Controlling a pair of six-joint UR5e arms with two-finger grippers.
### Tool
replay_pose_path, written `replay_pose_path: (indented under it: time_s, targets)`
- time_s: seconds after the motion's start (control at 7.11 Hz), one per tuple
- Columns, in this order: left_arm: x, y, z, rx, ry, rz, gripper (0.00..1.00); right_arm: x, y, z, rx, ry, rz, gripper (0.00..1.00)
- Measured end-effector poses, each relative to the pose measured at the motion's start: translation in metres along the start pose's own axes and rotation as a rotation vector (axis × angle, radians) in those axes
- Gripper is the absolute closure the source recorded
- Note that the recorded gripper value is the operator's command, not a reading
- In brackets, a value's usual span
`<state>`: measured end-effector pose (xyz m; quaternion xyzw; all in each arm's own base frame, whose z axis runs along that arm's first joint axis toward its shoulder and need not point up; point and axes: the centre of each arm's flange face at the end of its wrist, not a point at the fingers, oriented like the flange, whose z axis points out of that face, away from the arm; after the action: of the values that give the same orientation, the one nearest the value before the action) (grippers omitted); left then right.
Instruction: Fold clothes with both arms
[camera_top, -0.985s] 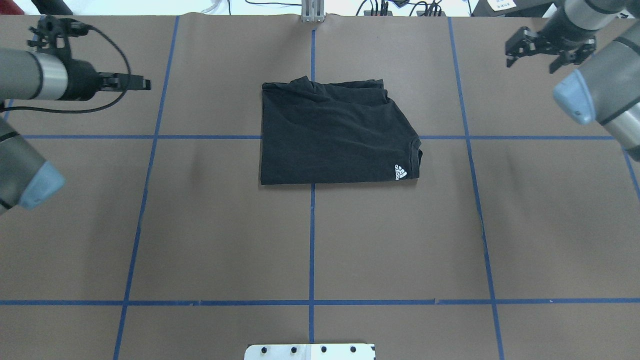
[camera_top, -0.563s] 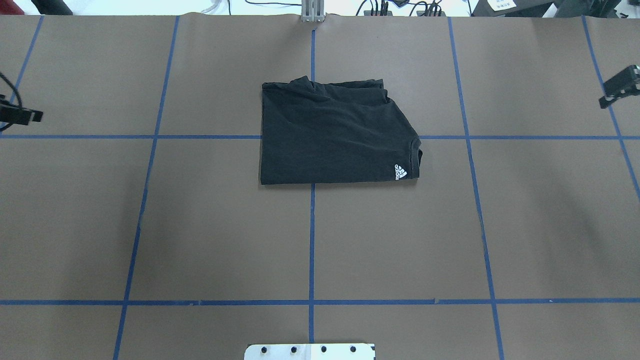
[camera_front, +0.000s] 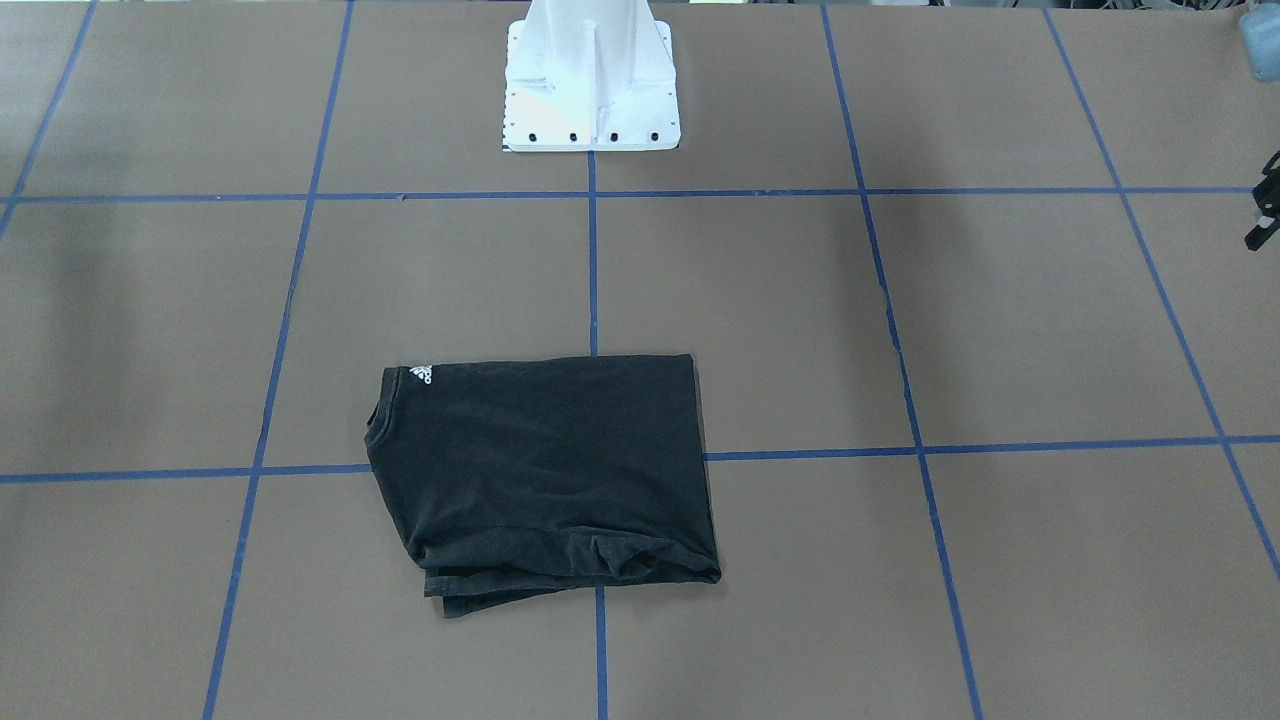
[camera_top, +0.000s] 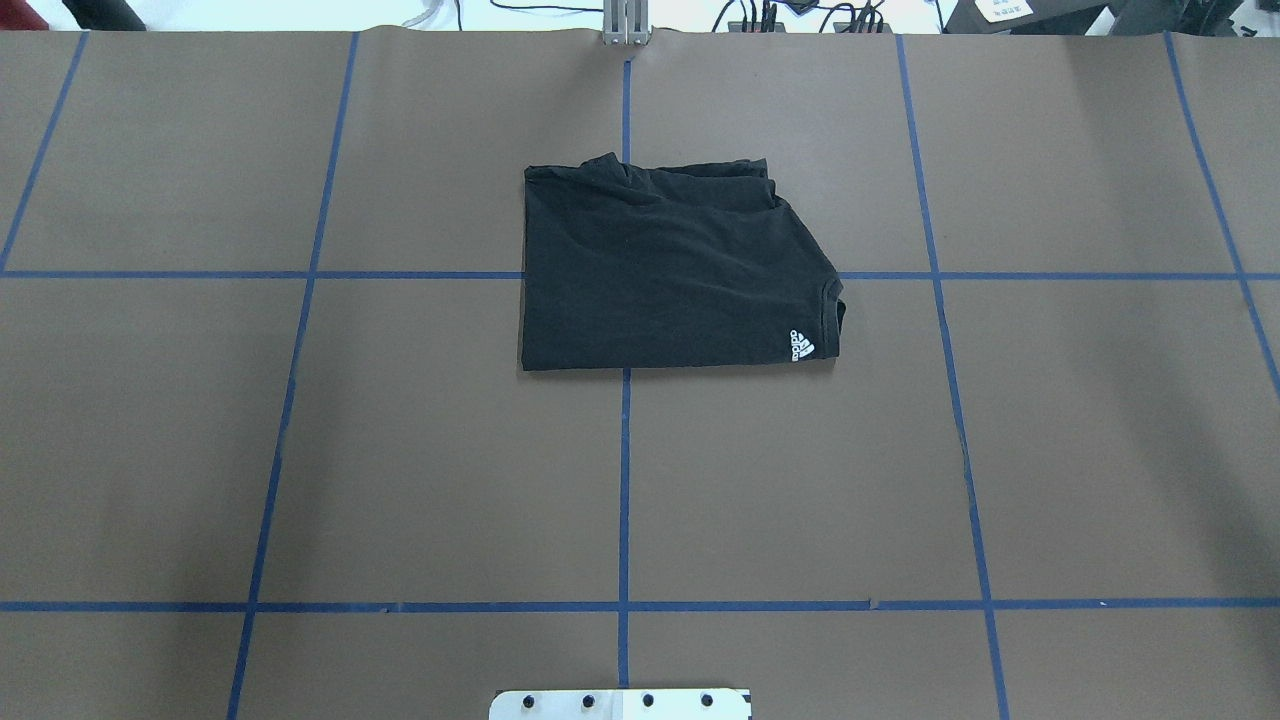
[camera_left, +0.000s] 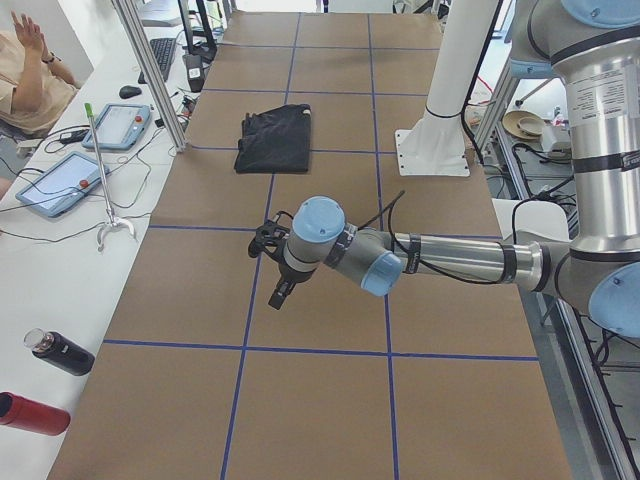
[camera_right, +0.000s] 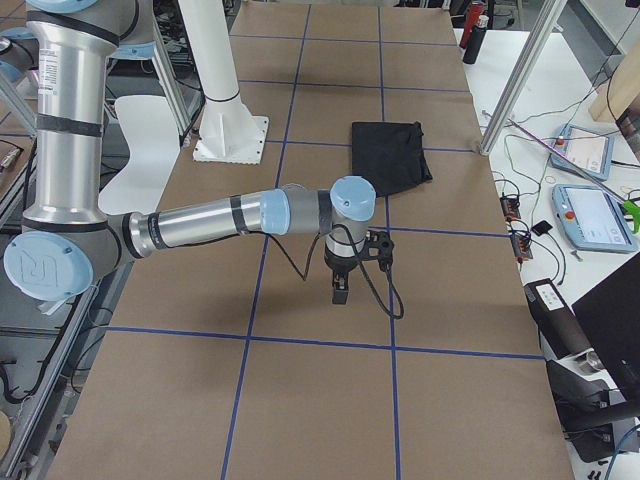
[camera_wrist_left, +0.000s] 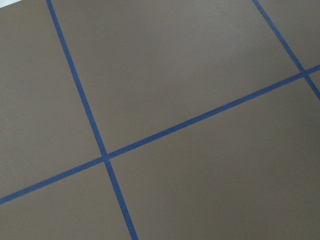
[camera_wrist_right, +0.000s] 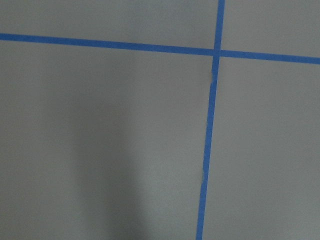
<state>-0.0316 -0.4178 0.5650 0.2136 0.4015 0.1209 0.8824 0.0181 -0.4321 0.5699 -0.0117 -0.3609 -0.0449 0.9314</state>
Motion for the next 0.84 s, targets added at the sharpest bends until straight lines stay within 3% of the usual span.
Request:
replay_pose_path:
  time_s: [0.28, 0.84]
  targets:
    - [0.013, -0.003, -0.017, -0.024, 0.009, -0.041, 0.00, 0.005, -0.004, 0.005, -0.005, 0.000, -0.011, 0.00]
    - [0.014, -0.010, -0.024, -0.036, -0.044, -0.053, 0.00, 0.005, -0.024, 0.007, 0.001, -0.004, -0.012, 0.00]
